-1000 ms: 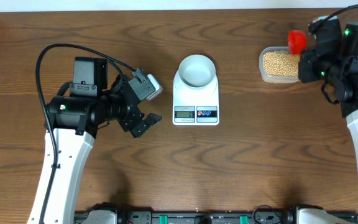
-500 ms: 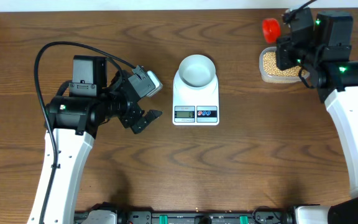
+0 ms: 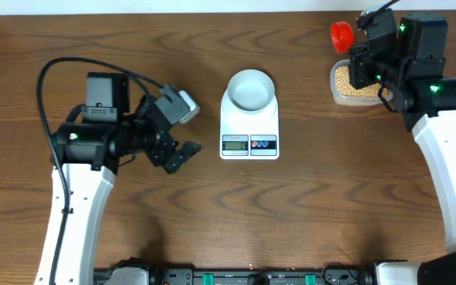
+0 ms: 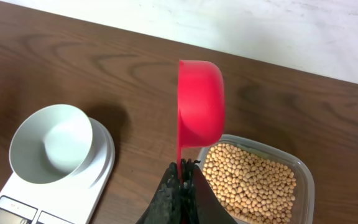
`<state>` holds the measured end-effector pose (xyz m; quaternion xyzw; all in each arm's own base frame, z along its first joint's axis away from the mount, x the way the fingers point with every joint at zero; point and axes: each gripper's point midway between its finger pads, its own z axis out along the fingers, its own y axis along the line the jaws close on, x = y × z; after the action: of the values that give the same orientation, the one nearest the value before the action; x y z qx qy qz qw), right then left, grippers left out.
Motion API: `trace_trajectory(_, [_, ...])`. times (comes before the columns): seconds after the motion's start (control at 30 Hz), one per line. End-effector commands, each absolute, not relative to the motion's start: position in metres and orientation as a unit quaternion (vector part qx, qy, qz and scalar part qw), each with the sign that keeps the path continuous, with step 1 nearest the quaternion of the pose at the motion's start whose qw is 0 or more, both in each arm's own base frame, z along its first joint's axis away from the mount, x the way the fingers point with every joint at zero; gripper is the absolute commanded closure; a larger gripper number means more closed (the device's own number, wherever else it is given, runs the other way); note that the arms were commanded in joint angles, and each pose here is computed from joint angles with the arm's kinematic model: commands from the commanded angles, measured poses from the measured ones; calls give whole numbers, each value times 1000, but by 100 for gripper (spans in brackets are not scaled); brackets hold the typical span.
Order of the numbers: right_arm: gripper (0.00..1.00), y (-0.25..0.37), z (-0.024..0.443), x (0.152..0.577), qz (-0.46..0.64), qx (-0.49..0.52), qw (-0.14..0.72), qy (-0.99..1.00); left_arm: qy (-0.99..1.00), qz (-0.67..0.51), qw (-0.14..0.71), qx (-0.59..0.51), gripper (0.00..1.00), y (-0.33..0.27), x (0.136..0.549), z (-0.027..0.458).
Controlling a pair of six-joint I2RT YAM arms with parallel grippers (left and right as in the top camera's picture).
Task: Scoop item into bowl and weigh 50g on scale
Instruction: 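Lower the red scoop with the right gripper toward the bean tub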
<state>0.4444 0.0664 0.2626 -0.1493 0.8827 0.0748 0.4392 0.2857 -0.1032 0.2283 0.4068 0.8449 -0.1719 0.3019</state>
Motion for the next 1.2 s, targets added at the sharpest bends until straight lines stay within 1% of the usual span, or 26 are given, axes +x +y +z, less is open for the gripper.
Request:
trace_trajectory(0.0, [99,67,276,442,76,-145,449,878,855,-196,301,374,2,-97,285,235])
trace_trajectory(0.1, [99,66,276,438,77,-144,445,881,858,-199,296,369,2,-95,283,233])
trace_trajectory(0.2, [99,64,278,436,76,-143,445,881,838,-221,305,394,2,-104,278,238])
trace_trajectory(0.33, [99,64,282,434,74,-144,449,879,828,-210,288,432,2,-101,266,231])
trace_trajectory(0.63, [99,62,284,425,71,-147,443,882,836,-180,283,435,2,-93,271,226])
trace_trajectory(1.0, [99,55,274,415,58,-163,418,892,833,-175,292,436,2,-93,275,228])
trace_trajectory(1.07, [99,46,270,413,46,-166,409,896,832,-174,293,437,2,-93,276,229])
trace_trajectory(1.17, [99,25,264,411,-2,-166,395,904,832,-174,293,437,2,-93,276,228])
